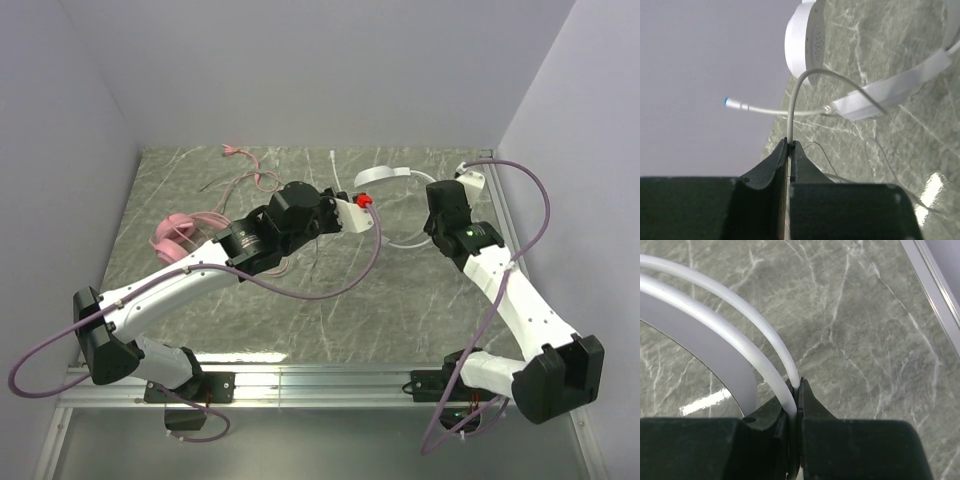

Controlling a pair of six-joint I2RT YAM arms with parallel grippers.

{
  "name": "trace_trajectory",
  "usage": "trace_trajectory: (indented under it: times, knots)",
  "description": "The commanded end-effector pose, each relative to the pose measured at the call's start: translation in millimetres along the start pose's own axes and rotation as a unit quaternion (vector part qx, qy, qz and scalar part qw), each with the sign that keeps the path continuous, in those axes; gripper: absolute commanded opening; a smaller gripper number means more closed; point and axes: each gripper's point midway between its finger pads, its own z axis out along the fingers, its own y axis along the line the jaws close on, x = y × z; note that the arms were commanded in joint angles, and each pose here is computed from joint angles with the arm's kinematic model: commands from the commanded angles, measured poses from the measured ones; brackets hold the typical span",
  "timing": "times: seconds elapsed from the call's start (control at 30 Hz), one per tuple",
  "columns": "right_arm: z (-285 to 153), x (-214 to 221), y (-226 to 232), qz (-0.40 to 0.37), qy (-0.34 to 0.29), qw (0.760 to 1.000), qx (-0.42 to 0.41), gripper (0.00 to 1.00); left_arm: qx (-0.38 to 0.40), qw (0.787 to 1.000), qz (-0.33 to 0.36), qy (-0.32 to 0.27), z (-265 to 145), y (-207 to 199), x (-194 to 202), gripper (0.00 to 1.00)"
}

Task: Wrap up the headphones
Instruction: Wrap the headphone cable with the left arm

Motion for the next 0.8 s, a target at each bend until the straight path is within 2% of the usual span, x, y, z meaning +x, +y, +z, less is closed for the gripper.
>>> trace_trajectory:
  times: [0.0,0.17,0.47,0.67,0.77]
  knots:
    - [-19.7,-33.8,23.5,0.019,-0.066,0.995,-0.075,0.00,-0.043,0.998,0.036,-0.025,-1.6,34.9,-17.4,0.00]
    - [-22.8,-22.8,27.7,-0.011,-0.066,0.994,-0.085,0.00,-0.056,0.995,0.060,-0.049,-8.4,54.5,-20.3,0.00]
    - [-17.2,-10.2,28.4,-0.030,-0.056,0.995,-0.077,0.00,-0.101,0.991,0.089,-0.007,-26.3,85.6,-7.7,0.00]
    - [-19.9,-3.5,37.1,-0.055,-0.055,0.993,-0.088,0.00,-0.112,0.988,0.104,-0.029,-39.9,101.4,-5.7,0.01]
    - [-24.9,-4.1,39.7,-0.061,-0.066,0.991,-0.098,0.00,-0.099,0.989,0.104,-0.022,-38.3,109.6,4.3,0.00]
